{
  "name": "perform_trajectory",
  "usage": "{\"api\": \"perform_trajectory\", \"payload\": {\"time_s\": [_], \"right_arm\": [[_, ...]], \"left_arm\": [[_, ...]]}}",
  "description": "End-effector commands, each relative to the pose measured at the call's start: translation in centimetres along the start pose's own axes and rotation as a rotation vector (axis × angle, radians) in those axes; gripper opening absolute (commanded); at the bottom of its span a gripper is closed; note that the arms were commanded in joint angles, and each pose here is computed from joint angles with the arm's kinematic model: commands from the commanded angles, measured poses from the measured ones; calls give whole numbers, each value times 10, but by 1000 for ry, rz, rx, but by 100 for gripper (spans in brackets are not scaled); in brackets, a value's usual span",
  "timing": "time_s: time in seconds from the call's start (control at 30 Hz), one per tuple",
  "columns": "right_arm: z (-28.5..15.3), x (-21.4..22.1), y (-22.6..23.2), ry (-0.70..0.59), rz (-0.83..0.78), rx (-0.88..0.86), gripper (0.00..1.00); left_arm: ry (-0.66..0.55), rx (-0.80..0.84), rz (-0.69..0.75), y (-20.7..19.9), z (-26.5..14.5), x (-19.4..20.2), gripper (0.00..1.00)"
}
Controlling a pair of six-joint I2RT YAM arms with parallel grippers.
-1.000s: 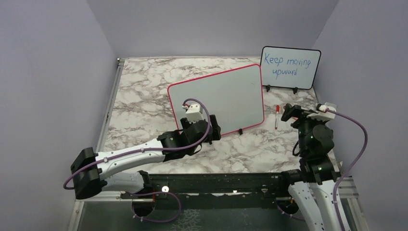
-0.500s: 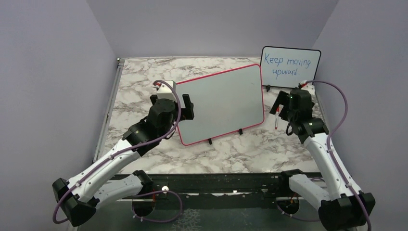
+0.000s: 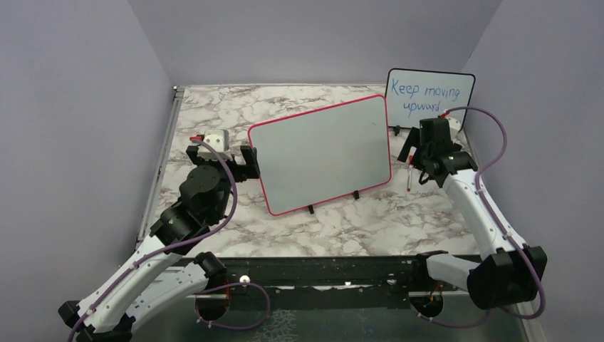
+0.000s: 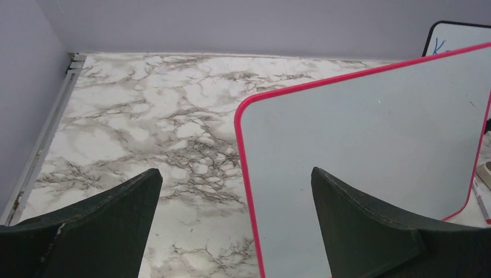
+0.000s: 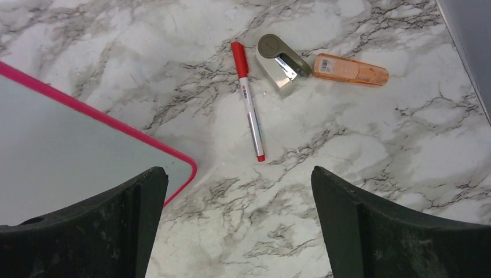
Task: Write a sentence on the whiteboard
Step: Open the whiteboard marker at the center of the board.
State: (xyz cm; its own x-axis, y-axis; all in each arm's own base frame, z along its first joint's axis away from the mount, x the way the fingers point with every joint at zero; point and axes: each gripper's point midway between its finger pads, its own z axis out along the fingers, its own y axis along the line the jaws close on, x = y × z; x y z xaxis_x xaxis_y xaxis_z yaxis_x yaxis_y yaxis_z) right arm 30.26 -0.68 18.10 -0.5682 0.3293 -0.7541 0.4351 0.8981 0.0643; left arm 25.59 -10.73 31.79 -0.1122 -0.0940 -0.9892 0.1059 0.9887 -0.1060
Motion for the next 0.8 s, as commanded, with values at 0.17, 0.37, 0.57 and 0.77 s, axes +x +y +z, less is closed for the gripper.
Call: {"api": "perform_trajectory", "payload": {"time_s": [0.17,0.37,0.57,0.77], "right_arm": [[52,41,8,202,-74,29,96],[79,61,5,304,-16,-31,72],[100,70,-1,338,-8,-36,61],[121,79,-13,388,-8,-13,53]], "left_arm": [[-74,-60,-6,28,-2,6,99],[-116,-33,-49,29,-7,2,99],[-121,-26,-78,30,-7,2,99],[-108,-2,-78,25,-4,6,99]]}}
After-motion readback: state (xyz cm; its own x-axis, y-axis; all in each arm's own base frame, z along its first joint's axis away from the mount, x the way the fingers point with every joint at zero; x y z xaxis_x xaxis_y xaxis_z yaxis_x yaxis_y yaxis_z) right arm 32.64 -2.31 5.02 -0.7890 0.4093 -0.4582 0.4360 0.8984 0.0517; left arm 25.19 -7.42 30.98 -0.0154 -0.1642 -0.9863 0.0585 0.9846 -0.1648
